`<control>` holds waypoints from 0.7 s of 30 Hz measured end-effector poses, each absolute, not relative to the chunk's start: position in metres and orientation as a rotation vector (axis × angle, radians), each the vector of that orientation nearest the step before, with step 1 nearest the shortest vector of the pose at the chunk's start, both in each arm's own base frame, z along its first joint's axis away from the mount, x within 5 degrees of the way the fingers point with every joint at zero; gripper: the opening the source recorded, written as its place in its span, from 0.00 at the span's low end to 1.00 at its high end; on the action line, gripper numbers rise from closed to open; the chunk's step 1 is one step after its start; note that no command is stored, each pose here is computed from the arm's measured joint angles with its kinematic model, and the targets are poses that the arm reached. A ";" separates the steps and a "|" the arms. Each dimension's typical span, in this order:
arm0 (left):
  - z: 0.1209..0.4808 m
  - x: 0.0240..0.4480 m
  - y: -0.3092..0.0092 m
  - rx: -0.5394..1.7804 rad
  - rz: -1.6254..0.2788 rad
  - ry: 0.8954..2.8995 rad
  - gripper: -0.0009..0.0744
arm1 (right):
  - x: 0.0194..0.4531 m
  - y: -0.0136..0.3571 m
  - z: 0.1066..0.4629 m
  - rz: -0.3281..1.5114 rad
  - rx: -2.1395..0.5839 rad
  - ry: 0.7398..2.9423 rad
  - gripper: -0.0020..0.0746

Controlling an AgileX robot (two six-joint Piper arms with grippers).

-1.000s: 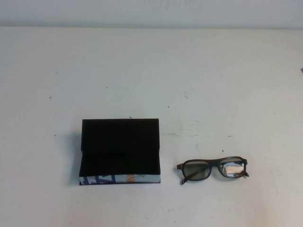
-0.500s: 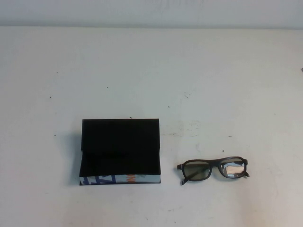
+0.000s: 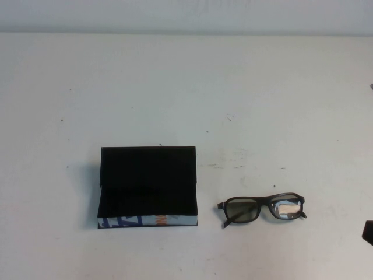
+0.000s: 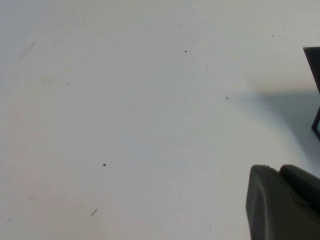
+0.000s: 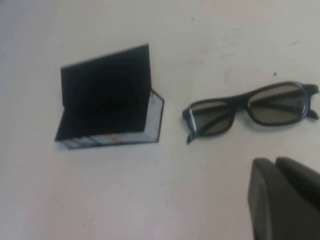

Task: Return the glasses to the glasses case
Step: Pick up the glasses from the table

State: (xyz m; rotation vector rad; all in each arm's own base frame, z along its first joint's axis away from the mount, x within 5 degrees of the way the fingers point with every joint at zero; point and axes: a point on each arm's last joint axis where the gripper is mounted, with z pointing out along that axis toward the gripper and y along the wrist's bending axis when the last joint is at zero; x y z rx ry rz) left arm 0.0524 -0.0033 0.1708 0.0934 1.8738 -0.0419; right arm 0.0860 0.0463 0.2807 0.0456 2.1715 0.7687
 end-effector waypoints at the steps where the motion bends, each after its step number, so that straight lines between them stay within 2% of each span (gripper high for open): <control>1: 0.171 0.052 -0.003 0.093 -0.042 1.874 0.01 | 0.091 0.047 0.283 0.768 0.006 2.212 0.01; 10: 0.171 0.052 -0.003 0.093 -0.042 1.874 0.01 | 0.159 0.049 0.292 0.637 -0.281 2.438 0.01; 14: 0.171 0.052 -0.003 0.093 -0.042 1.874 0.01 | 0.185 0.071 0.293 0.536 -0.617 2.480 0.01; 21: 0.171 0.052 -0.003 0.093 -0.042 1.874 0.01 | 0.224 0.130 0.293 0.388 -1.249 2.337 0.01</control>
